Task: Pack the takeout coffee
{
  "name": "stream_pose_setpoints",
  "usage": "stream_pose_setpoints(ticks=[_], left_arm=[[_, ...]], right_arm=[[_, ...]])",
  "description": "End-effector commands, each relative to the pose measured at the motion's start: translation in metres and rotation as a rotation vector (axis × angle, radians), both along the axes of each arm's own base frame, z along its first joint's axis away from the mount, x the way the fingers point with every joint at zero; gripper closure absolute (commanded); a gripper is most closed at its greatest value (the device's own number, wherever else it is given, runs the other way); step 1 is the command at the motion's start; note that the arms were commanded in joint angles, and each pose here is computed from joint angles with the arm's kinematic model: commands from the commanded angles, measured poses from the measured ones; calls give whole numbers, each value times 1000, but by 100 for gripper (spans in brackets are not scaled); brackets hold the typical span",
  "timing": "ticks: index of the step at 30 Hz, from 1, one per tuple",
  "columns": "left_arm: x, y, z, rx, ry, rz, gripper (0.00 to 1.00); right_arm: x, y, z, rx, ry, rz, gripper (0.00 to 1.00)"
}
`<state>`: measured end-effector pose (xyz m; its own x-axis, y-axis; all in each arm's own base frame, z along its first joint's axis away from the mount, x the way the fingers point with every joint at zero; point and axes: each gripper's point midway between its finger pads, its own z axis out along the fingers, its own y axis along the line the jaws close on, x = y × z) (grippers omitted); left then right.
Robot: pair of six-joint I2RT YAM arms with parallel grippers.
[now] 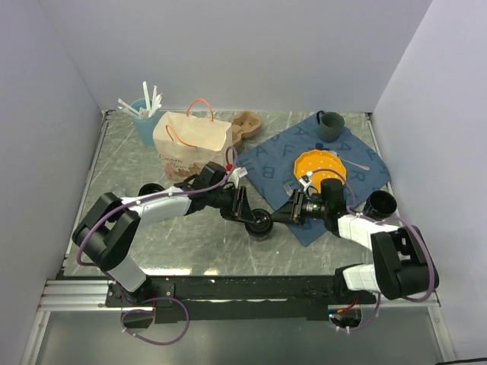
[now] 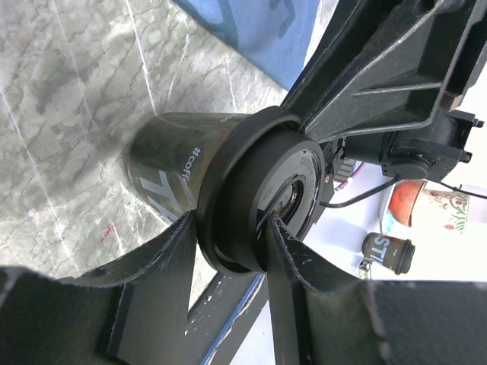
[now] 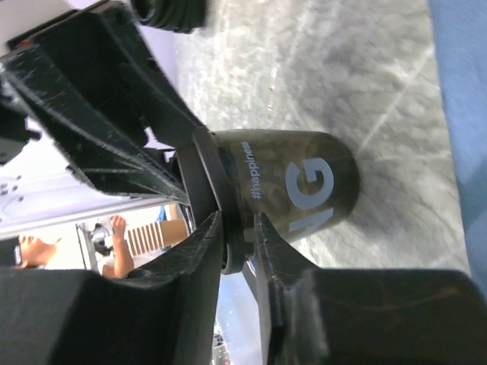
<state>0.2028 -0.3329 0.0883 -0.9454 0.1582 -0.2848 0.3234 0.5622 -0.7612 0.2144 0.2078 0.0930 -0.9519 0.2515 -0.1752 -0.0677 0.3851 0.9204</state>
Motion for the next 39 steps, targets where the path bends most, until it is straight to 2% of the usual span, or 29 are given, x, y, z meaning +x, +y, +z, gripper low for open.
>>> stream_pose_setpoints(ticks=[1, 5, 11, 17, 20, 26, 39], left_arm=[[-45, 68, -103, 422, 135, 5, 57], [-43, 68, -104, 430, 126, -8, 57], [-39, 65, -102, 429, 117, -25, 57], [-38, 65, -103, 437, 116, -32, 57], [-37, 65, -102, 440, 115, -32, 56], [-34, 62, -102, 439, 115, -36, 56], [-34, 61, -104, 441, 120, -42, 56]], right_arm=[[-30, -13, -23, -193, 171, -22, 66], [-7, -11, 21, -206, 25, 23, 62], [16, -14, 35, -259, -48, 75, 61], [34, -15, 28, -302, -58, 119, 62], [29, -14, 19, -301, -31, 157, 63], [19, -6, 16, -218, -28, 219, 63], [24, -3, 16, -196, -25, 207, 64]])
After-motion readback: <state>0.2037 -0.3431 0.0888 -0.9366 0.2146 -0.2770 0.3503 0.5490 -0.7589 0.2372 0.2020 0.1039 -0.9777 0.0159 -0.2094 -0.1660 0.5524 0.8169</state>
